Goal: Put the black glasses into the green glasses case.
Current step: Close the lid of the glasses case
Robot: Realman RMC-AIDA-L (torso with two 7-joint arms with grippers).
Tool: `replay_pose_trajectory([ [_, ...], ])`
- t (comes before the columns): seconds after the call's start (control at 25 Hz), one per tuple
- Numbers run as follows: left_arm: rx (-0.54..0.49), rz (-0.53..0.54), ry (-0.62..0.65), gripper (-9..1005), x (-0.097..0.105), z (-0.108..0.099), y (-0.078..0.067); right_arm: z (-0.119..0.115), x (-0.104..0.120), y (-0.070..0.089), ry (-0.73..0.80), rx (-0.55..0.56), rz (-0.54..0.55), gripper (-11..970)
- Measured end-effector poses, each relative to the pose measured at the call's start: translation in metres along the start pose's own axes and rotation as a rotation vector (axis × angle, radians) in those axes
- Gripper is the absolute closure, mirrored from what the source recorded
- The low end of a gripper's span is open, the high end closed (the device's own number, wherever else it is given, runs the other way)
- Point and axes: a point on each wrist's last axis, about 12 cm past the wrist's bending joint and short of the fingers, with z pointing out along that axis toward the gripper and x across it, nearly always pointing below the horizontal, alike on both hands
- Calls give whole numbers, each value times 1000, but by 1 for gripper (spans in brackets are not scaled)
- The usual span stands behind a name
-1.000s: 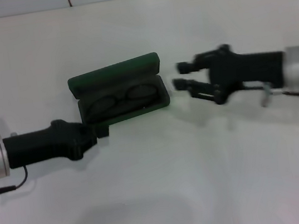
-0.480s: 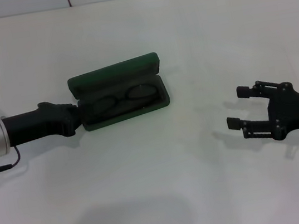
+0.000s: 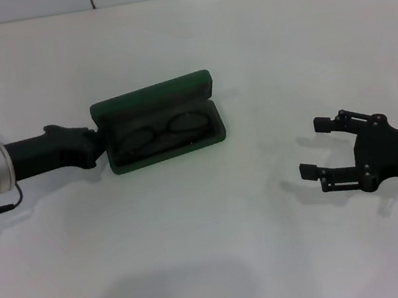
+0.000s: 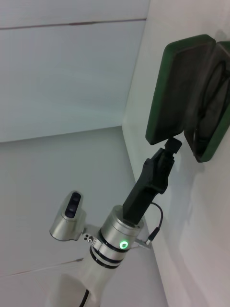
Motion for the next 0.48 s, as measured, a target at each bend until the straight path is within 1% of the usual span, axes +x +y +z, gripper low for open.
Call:
replay_pose_trajectory([
  [0.16,-12,7,-4,932,-4,4,0,1,-1,0,-2,-3,2,73],
  [0.48,-117,1,-15,930,-5,8,9,3,-2,2,-9,-21,5,73],
])
